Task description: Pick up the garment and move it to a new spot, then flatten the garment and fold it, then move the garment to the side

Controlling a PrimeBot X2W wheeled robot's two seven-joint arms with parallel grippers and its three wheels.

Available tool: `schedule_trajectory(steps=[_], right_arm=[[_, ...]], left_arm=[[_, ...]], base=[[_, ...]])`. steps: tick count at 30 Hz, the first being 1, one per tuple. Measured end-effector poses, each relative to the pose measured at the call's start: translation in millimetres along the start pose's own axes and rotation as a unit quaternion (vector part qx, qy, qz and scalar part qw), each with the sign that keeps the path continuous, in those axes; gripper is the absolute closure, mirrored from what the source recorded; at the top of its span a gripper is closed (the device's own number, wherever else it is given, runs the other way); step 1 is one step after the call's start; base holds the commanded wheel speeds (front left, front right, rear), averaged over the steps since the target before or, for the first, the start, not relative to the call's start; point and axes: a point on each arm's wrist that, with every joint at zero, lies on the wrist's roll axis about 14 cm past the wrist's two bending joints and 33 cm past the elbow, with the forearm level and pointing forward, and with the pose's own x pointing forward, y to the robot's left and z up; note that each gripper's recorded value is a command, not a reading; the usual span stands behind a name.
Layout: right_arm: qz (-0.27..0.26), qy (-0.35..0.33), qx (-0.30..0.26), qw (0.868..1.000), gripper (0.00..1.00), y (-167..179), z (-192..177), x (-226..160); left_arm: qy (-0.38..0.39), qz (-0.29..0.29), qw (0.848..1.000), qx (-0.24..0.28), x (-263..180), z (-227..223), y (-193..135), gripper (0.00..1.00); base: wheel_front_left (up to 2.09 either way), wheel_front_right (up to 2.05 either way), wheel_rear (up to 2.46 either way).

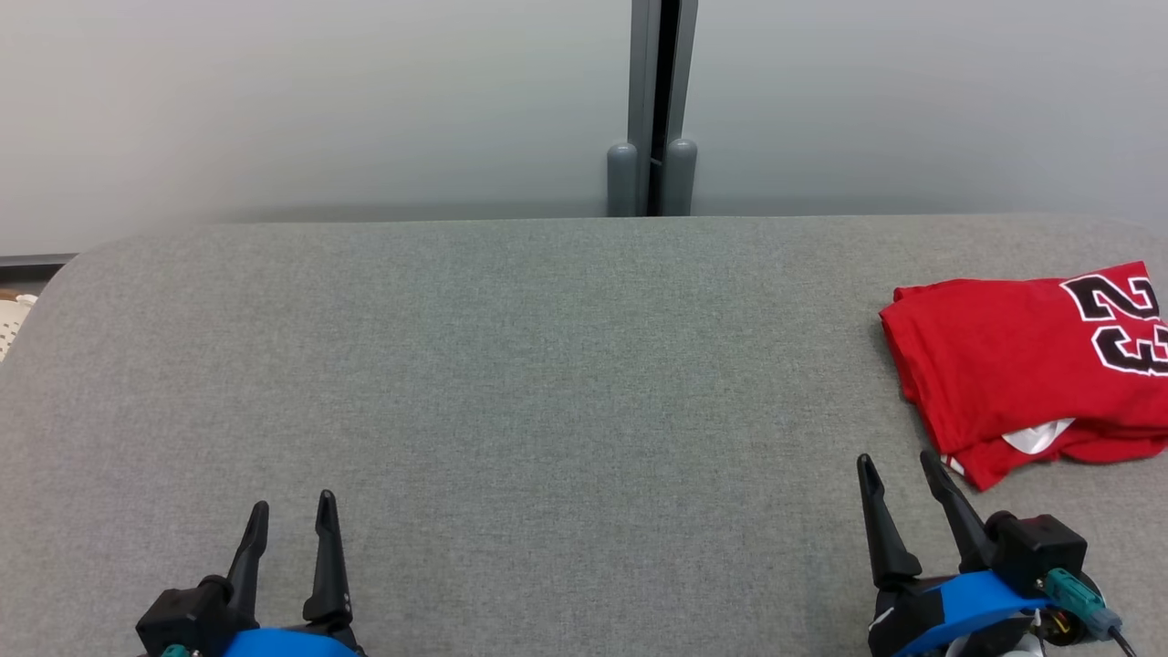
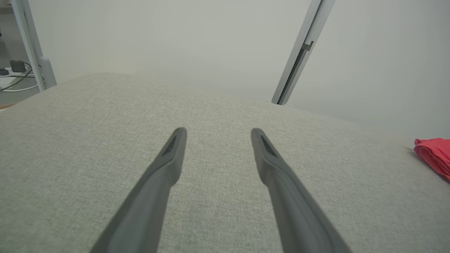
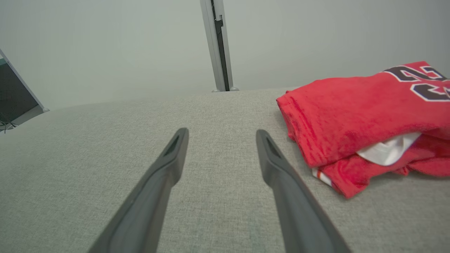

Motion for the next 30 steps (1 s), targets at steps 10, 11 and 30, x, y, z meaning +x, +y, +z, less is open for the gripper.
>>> schedule_trajectory(steps=[10, 11, 30], right_arm=[[0.002, 0.001, 0.0, 1.0, 0.0, 2, -1, -1], [0.003, 0.002, 0.0, 1.0, 0.0, 2, -2, -1], [-0.028, 0.034, 0.091, 0.995, 1.0, -8, -18, -6]], left_arm=[[0.012, 0.001, 1.0, -0.002, 0, -7, 0, 0.0], [0.013, 0.001, 1.0, -0.003, 1, -7, 0, 0.0], [0.056, 0.039, 0.993, -0.098, -8, -28, 11, 1.0]], base=[[0.0, 0.0, 0.0], [0.0, 0.0, 0.0], [0.0, 0.0, 0.0]])
